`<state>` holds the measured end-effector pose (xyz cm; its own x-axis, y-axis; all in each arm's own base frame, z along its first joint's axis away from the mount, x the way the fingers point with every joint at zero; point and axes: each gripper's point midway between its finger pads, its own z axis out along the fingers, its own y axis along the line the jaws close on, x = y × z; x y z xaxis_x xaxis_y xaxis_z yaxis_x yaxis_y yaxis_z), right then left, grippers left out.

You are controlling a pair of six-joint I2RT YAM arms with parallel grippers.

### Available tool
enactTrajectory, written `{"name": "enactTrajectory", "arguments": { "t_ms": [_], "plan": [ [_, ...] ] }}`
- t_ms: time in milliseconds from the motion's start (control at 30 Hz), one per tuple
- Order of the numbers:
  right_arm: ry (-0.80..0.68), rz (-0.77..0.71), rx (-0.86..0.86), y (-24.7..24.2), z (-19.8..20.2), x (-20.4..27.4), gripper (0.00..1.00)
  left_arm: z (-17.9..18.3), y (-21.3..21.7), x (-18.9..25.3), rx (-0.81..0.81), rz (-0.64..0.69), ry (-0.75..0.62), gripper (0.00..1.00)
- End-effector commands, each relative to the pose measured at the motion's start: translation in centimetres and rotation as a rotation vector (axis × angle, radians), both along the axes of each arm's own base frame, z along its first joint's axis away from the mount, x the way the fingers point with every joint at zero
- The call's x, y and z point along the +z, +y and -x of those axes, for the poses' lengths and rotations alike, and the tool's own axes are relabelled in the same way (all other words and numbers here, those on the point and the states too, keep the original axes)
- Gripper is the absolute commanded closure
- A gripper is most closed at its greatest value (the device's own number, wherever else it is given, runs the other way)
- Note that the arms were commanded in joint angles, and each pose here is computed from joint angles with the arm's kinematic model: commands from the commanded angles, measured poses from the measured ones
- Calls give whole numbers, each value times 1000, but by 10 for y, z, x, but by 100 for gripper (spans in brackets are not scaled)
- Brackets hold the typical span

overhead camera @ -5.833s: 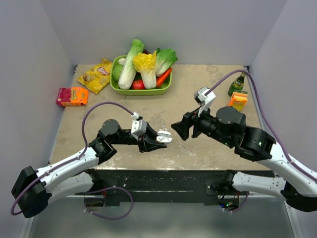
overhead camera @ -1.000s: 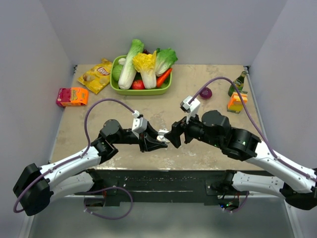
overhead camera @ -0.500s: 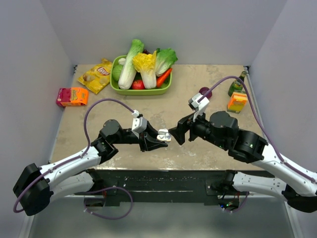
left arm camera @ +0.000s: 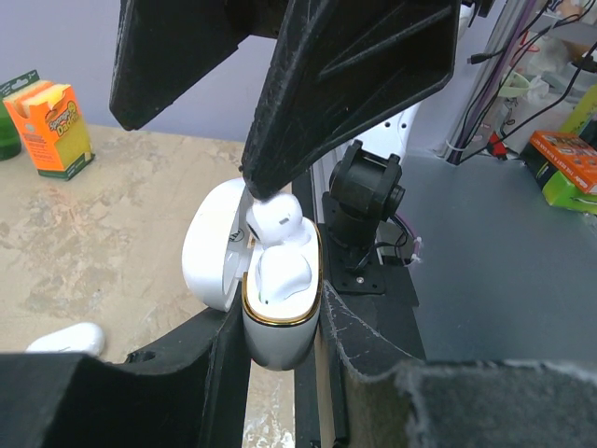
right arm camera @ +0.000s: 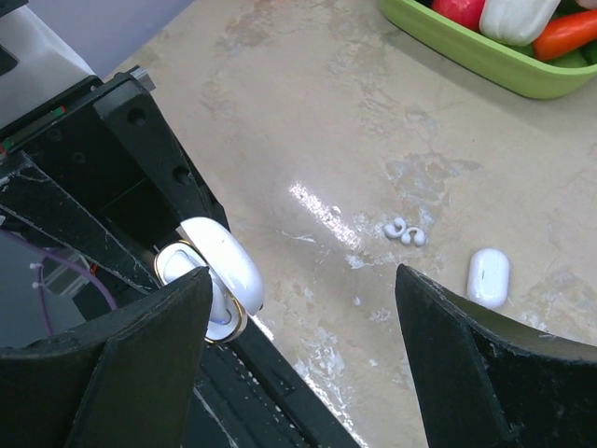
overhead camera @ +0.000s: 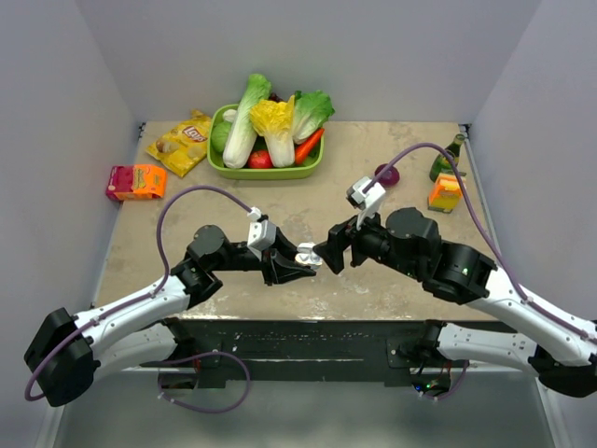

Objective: Insert the wireless bluetooth earbuds into the charging case
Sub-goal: Place the earbud in the charging case, then close the charging case.

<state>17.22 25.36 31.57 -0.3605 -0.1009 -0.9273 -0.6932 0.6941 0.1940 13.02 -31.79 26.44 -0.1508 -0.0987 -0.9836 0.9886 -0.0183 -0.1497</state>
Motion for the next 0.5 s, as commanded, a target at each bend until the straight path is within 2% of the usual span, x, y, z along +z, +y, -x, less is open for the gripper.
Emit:
{"name": "enactTrajectory", "arguments": {
  "t_ms": [0, 200, 300, 367, 467],
  "plan": [
    [-2, 8, 30, 4, 2, -2, 18, 1, 2, 17, 9, 56, -70, 100],
    [8, 22, 45, 5, 4, -7, 18, 0, 2, 19, 17, 64, -72, 100],
    [-23, -42, -50, -11, -3, 9, 18, -2, 2, 16, 25, 57, -67, 100],
    [-85, -140, -133, -28, -8, 36, 18, -1, 2, 14, 25, 54, -64, 100],
    [-93, -154, -203, -37, -16, 43, 19, -2, 2, 10, 28, 46, -57, 100]
  ]
}}
